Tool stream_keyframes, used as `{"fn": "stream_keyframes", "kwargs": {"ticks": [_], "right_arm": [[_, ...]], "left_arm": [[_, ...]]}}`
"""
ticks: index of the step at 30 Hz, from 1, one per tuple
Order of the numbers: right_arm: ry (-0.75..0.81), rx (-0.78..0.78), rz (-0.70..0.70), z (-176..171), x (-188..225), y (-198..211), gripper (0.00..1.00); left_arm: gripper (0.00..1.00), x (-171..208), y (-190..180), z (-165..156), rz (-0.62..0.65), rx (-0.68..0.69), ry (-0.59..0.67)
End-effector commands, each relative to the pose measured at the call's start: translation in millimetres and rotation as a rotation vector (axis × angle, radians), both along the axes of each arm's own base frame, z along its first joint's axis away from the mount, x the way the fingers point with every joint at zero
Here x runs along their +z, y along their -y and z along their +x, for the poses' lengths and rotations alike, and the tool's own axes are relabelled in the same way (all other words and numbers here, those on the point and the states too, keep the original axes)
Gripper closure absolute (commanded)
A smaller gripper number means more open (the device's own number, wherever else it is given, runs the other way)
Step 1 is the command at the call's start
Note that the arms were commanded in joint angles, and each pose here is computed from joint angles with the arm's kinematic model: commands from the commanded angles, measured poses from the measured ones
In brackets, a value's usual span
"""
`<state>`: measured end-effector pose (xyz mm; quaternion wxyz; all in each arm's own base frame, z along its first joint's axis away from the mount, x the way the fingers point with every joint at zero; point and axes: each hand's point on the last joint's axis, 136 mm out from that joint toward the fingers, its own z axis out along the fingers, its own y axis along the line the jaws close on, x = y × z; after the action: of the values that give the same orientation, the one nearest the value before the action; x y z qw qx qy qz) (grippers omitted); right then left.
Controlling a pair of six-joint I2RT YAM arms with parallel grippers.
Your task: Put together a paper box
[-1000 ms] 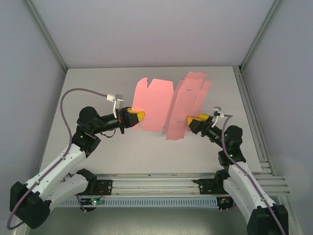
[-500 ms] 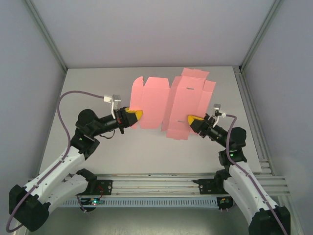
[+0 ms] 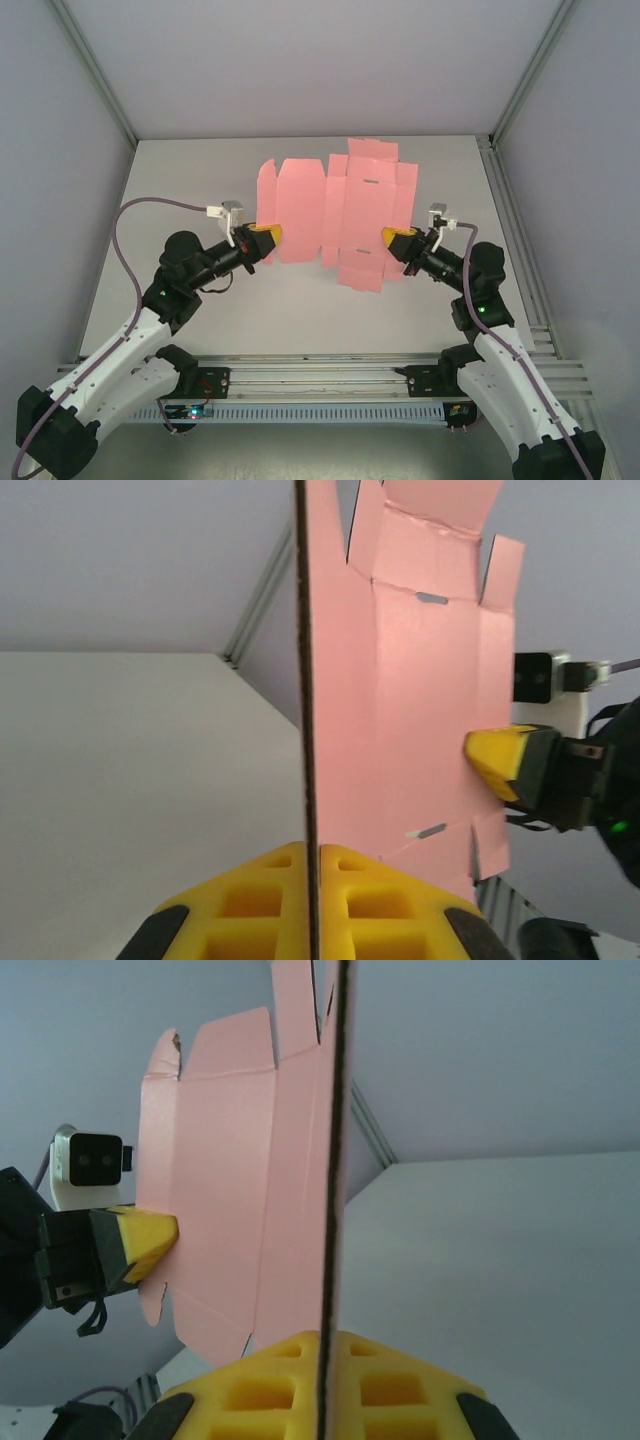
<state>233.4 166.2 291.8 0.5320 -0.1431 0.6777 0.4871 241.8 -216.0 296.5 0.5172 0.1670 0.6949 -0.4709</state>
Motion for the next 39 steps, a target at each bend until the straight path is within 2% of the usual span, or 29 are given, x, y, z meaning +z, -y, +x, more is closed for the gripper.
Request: {"fn": "stream_keyframes", "kwargs": {"ticks": [1,2,3,5,10,11,13,16,20,24,26,30,32,34,36,39], "right_arm": [[0.014,-0.009,-0.117,5.6,-0.2,-4.1,1.0],[-0.007,-0.014,-0.161,8.5,-5.3,-5.0,1.0],[-0.027,-0.012,-0.225,11.4,-11.9,-5.9,1.0],[-0.074,-0.021,-0.333,17.7,-22.8,-5.4,1.0],[-0.073,0.292,-0.614,-12.1,-41.8,-33.4,0.98],[-0.064,0.358,-0.68,-20.2,-47.1,-38.3,0.97],[-0.061,0.39,-0.825,-18.0,-58.2,-40.1,0.97],[-0.066,0.433,-0.934,-5.2,-64.1,-40.5,0.98],[0.02,0.495,-1.025,16.6,-69.9,-46.1,0.98],[-0.013,0.531,-1.091,42.1,-96.0,-49.8,0.99],[-0.052,0.544,-1.135,55.6,-114.8,-50.9,1.0],[-0.018,0.672,-1.216,62.8,-150.0,-59.4,1.0],[0.003,0.703,-1.267,67.4,-164.6,-64.4,1.0],[0.035,0.682,-1.315,75.8,-172.9,-71.7,1.0],[0.072,0.683,-1.333,77.6,-176.8,-78.5,1.0],[0.093,0.683,-1.307,79.1,-175.1,-84.2,1.0]], "left_arm": [[0.51,-37.2,-16.5,12.2,0.099,0.135,-0.097],[0.21,-43.5,-23.5,15.8,0.118,0.183,-0.13],[0.01,-49.6,-32.7,19.2,0.147,0.24,-0.158],[0.0,-58.9,-54.5,24.6,0.208,0.367,-0.21],[0.0,-63.1,-121.9,29.8,0.383,0.721,-0.315],[0.0,-61.6,-128.9,30.3,0.41,0.757,-0.322],[0.0,-56.7,-136.1,34.3,0.444,0.8,-0.328],[0.0,-57.2,-137.2,46.6,0.386,0.832,-0.414],[0.0,-76.2,-124.3,76.3,0.321,0.742,-0.555],[0.0,-95.8,-108.4,97.8,0.32,0.644,-0.581],[0.0,-97.9,-98.9,99.3,0.328,0.578,-0.535],[0.0,-86.3,-85.3,90.4,0.347,0.459,-0.402],[0.0,-83.2,-90.0,91.9,0.345,0.49,-0.4],[0.0,-82.4,-82.8,92.5,0.35,0.445,-0.397],[0.0,-79.7,-60.8,89.2,0.346,0.304,-0.341],[0.0,-72.9,-24.2,74.8,0.33,0.048,-0.18]]}}
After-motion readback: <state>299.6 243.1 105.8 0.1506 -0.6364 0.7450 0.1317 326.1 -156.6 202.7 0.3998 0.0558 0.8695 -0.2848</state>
